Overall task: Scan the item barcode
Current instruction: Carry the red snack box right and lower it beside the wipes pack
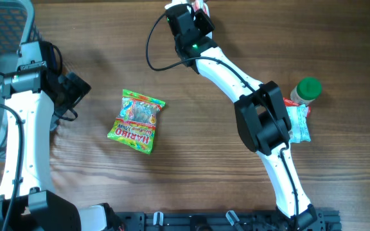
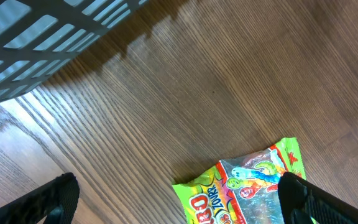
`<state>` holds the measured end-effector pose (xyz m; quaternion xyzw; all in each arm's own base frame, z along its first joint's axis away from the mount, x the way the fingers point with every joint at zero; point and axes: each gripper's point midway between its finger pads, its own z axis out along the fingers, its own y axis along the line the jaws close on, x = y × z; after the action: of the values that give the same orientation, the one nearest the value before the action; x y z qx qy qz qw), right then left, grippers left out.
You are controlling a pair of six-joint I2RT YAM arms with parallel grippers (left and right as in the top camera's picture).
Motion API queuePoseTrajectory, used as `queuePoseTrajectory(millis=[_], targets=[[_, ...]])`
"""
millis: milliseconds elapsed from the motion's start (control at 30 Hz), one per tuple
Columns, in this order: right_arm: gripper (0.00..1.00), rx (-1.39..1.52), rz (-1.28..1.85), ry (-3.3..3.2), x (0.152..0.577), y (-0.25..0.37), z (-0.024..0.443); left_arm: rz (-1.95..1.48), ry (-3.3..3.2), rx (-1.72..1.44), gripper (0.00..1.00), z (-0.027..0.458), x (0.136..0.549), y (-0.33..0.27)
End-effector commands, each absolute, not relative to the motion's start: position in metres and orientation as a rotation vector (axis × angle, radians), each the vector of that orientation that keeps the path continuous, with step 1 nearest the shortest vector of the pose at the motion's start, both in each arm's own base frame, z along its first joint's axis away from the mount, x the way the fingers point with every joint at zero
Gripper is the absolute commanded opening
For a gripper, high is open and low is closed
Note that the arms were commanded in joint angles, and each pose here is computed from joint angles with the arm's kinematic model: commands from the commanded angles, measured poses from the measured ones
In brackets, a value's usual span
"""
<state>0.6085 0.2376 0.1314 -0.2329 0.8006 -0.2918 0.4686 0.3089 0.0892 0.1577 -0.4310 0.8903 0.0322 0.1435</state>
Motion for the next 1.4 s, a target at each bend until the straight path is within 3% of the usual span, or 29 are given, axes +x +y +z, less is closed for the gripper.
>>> queuePoseTrajectory(millis=[0, 200, 300, 533, 800, 1167, 1200, 1267, 1367], targets=[[0.04, -0.600, -0.759, 1.940, 0.611, 0.238, 0.134, 0.088, 2.563, -1.269, 1.00, 0.156, 0.309, 0.090], [0.04, -0.450, -0.586, 1.963, 0.604, 0.241, 0.166, 0.088, 2.563, -1.269, 1.00, 0.156, 0.309, 0.090], [0.04, -0.414, -0.442, 1.971, 0.589, 0.244, 0.212, 0.088, 2.563, -1.268, 1.00, 0.156, 0.309, 0.090], [0.04, -0.354, -0.189, 2.194, 0.504, 0.216, 0.275, 0.088, 2.563, -1.268, 1.00, 0.156, 0.309, 0.090], [0.04, -0.216, -0.219, 2.854, 0.382, 0.136, 0.197, 0.088, 2.563, -1.268, 1.00, 0.156, 0.309, 0.090], [0.04, -0.078, -0.437, 3.114, 0.334, 0.066, 0.061, 0.088, 2.563, -1.269, 1.00, 0.156, 0.309, 0.090], [0.06, -0.070, -0.438, 3.115, 0.333, 0.063, 0.053, 0.088, 2.563, -1.269, 1.00, 0.156, 0.309, 0.090], [0.21, -0.058, -0.440, 3.115, 0.330, 0.057, 0.041, 0.088, 2.563, -1.268, 1.00, 0.156, 0.309, 0.090], [0.53, -0.112, -0.439, 3.116, 0.330, 0.051, 0.032, 0.088, 2.563, -1.269, 1.00, 0.156, 0.309, 0.090]])
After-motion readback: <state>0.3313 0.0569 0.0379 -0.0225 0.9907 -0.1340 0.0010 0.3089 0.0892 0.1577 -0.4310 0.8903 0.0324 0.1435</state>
